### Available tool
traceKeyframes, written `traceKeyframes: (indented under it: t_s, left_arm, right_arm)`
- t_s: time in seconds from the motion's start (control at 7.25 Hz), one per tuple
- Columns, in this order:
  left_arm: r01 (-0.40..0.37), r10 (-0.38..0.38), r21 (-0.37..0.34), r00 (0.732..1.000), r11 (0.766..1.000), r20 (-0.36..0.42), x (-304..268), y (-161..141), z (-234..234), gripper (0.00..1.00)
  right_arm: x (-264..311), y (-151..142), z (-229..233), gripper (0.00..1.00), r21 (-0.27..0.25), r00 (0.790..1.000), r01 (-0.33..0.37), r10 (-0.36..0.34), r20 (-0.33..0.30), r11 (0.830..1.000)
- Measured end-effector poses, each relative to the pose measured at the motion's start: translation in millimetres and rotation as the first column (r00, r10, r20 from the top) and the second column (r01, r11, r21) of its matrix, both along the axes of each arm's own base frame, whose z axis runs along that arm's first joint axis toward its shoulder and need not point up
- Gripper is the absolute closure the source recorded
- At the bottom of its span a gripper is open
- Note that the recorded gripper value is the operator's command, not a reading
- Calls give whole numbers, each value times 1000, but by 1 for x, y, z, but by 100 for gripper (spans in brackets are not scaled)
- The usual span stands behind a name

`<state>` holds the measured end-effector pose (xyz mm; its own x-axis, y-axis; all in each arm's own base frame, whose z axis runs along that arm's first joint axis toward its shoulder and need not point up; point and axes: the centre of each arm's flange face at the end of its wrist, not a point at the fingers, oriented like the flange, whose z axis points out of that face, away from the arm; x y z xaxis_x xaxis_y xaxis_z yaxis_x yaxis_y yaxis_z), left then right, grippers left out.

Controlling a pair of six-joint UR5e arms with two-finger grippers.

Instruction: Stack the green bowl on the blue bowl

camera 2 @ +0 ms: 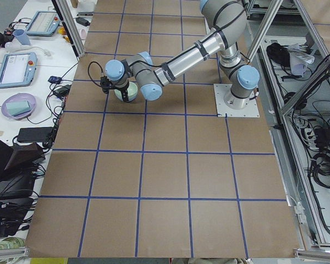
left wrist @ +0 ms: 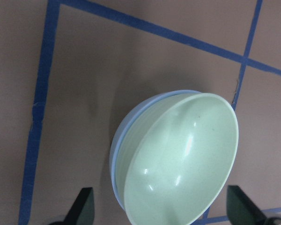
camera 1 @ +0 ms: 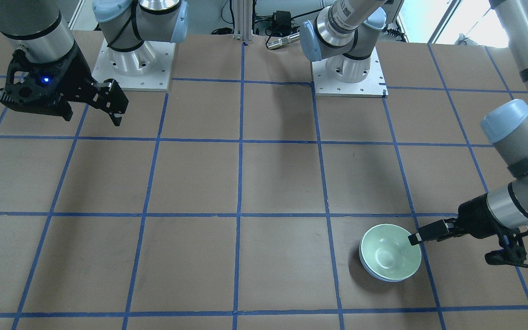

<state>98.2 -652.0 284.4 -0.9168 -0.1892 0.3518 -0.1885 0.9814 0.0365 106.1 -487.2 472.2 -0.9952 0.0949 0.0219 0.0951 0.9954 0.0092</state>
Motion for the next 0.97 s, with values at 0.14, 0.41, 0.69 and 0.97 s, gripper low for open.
traceKeyframes:
  t_s: [0.14, 0.41, 0.69, 0.97]
  left_arm:
    - [31, -31, 1, 997, 1000, 76, -16, 5, 21, 0]
    - [83, -78, -13, 975, 996, 209, -72, 21, 77, 0]
    - [132, -117, -29, 945, 991, 306, -117, 53, 138, 0]
    - [171, -151, -26, 923, 985, 355, -151, 89, 180, 0]
  right_arm:
    - [0, 0, 0, 0, 0, 1000, 0, 0, 0, 1000]
    - [0, 0, 0, 0, 0, 1000, 0, 0, 0, 1000]
    - [0, 0, 0, 0, 0, 1000, 0, 0, 1, 1000]
    - [0, 0, 0, 0, 0, 1000, 0, 0, 0, 1000]
